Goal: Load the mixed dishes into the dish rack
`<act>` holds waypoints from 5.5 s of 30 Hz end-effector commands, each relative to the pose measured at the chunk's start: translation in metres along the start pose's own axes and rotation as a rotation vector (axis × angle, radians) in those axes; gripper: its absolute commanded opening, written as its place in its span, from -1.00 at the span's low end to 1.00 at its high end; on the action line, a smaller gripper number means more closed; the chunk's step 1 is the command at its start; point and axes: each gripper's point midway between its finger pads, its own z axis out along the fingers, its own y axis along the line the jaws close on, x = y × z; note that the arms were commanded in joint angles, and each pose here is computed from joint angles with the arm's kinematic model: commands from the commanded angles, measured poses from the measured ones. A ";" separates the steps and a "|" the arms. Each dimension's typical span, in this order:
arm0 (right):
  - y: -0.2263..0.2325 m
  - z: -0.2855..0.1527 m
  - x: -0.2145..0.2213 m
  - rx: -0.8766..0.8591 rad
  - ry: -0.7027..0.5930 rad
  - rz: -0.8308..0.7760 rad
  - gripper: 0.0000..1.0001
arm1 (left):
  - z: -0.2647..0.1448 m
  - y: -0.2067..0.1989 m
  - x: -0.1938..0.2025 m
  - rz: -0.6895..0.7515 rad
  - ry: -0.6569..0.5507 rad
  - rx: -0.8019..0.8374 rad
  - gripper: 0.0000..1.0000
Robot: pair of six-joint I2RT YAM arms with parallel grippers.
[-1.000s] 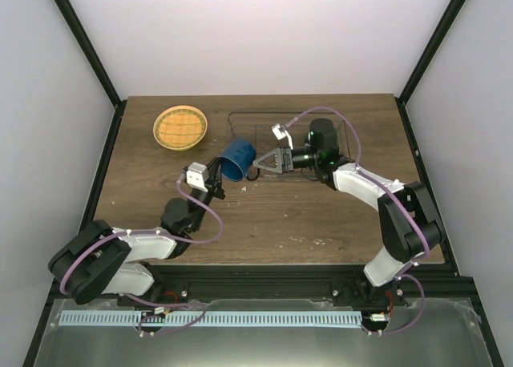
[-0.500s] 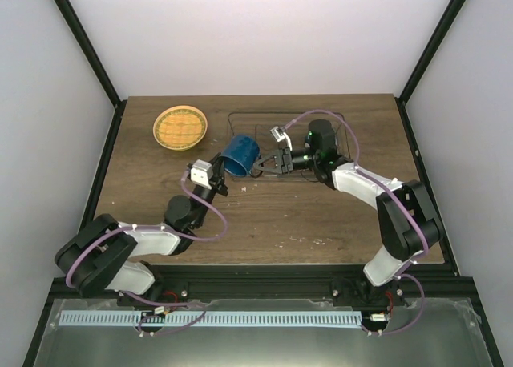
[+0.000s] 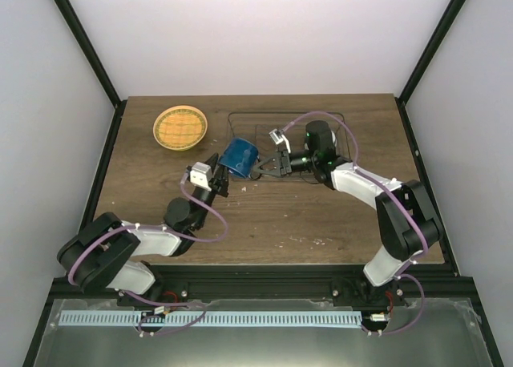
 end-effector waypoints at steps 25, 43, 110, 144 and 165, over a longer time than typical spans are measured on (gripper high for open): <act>-0.035 -0.067 -0.092 0.440 -0.184 -0.251 -0.99 | -0.033 0.023 0.024 -0.104 0.180 -0.095 0.88; -0.141 -0.184 -0.083 1.268 -0.188 -0.143 -0.99 | -0.073 0.044 -0.008 -0.070 0.221 -0.160 0.99; -0.090 -0.192 -0.086 1.486 -0.136 -0.272 0.18 | -0.055 0.092 -0.050 -0.016 0.379 -0.480 0.99; -0.058 -0.146 -0.022 1.280 -0.167 -0.352 0.25 | 0.081 0.326 0.101 -0.074 1.165 -0.822 0.79; -0.088 -0.150 -0.015 1.357 -0.099 -0.303 0.26 | 0.090 0.355 0.155 -0.087 1.245 -0.745 0.73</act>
